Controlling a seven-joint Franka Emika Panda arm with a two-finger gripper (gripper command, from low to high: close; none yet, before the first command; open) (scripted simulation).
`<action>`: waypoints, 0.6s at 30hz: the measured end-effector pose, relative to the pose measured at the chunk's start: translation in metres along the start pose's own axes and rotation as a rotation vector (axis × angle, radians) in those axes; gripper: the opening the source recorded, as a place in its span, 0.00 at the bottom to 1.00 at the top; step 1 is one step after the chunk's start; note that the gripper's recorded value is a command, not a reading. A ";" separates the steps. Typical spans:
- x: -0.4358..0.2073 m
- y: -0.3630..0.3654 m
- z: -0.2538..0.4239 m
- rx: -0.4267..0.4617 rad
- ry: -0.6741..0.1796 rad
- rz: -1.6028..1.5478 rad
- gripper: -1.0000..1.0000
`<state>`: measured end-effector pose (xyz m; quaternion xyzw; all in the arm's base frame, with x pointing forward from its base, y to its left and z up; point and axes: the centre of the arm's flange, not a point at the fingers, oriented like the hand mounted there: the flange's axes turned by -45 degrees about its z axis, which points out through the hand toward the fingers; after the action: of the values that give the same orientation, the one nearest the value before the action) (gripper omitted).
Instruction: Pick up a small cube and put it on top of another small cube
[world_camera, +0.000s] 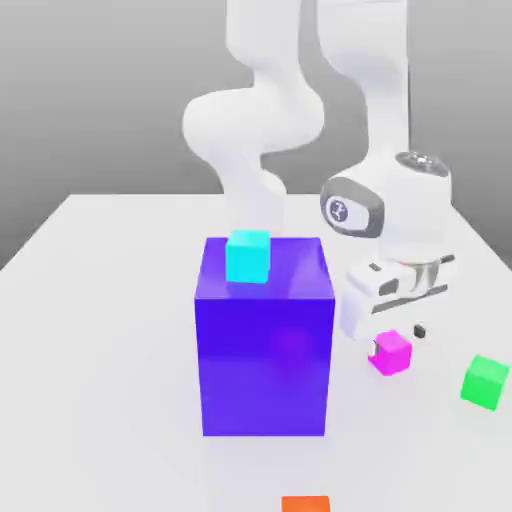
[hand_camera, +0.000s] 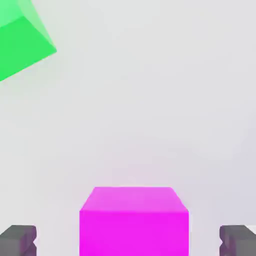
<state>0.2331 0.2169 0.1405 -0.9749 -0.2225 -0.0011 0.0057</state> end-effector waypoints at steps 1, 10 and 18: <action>-0.001 0.000 0.004 -0.001 -0.001 0.001 0.50; -0.006 0.001 0.017 -0.009 -0.003 0.003 0.00; 0.002 -0.001 -0.011 0.003 0.002 -0.001 0.00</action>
<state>0.2348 0.2182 0.1514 -0.9748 -0.2230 -0.0016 0.0073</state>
